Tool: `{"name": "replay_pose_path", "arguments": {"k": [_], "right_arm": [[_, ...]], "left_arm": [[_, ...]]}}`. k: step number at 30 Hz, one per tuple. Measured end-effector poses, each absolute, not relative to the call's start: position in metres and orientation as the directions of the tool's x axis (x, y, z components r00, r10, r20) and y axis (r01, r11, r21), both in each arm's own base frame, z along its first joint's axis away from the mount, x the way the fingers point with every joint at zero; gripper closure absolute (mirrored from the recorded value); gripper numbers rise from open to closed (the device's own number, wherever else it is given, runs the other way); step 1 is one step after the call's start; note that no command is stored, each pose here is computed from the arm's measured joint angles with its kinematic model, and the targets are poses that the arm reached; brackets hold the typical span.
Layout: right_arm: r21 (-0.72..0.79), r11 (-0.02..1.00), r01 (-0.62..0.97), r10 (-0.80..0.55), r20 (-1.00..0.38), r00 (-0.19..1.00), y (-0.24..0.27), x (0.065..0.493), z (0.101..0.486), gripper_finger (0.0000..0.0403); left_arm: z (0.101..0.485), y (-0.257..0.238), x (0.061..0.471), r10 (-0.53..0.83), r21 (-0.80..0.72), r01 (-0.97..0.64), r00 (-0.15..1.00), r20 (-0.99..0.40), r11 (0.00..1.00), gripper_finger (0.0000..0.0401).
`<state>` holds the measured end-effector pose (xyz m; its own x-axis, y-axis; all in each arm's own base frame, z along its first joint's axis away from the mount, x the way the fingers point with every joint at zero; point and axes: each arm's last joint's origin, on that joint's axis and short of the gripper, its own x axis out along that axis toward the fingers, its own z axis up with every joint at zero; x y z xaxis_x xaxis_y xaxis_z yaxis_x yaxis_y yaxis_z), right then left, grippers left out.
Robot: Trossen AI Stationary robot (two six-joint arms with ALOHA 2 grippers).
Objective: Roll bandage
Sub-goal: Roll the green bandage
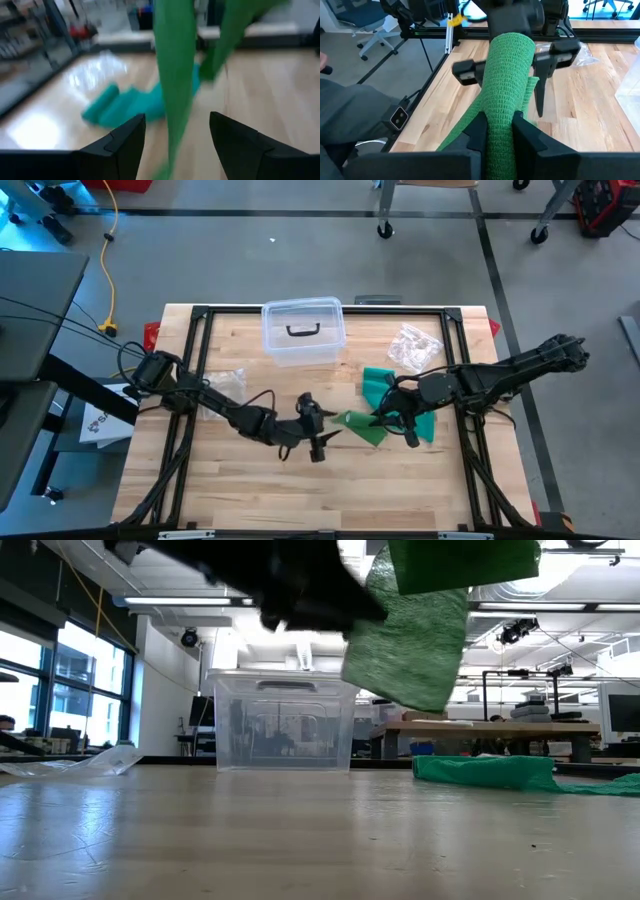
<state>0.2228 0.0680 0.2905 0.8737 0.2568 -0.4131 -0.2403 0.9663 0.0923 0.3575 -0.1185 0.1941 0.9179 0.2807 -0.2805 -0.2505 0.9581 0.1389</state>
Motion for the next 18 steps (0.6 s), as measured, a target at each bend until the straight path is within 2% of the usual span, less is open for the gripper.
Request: {"name": "replay_pose_path", "arguments": {"k": [4, 7, 10, 13, 17, 18], "right_arm": [[0.094, 0.966, -0.239, 0.257, -0.413, 0.874, 0.068, 0.223, 0.291, 0.0357], [0.092, 0.966, -0.24, 0.257, -0.411, 0.875, 0.068, 0.223, 0.291, 0.0357], [0.094, 0.966, -0.241, 0.258, -0.406, 0.877, 0.068, 0.223, 0.291, 0.0357], [0.106, 0.964, -0.242, 0.264, -0.406, 0.875, 0.068, 0.223, 0.291, 0.0357], [0.123, 0.963, -0.24, 0.27, -0.421, 0.866, 0.068, 0.222, 0.29, 0.0357], [0.125, 0.962, -0.243, 0.273, -0.424, 0.863, 0.068, 0.222, 0.289, 0.0357]], "left_arm": [[0.197, -0.108, 0.367, 0.29, 0.142, -0.266, 0.936, -0.199, 0.953, 0.0185], [0.187, -0.1, 0.375, 0.24, 0.112, -0.221, 0.95, -0.2, 0.969, 0.0188], [0.174, -0.097, 0.381, 0.216, 0.092, -0.201, 0.954, -0.209, 0.975, 0.0209], [0.167, -0.098, 0.383, 0.216, 0.102, -0.199, 0.956, -0.198, 0.975, 0.026], [0.166, -0.098, 0.383, 0.241, 0.169, -0.207, 0.946, -0.216, 0.964, 0.0368], [0.164, -0.098, 0.382, 0.273, 0.202, -0.229, 0.934, -0.229, 0.952, 0.0384]]}}
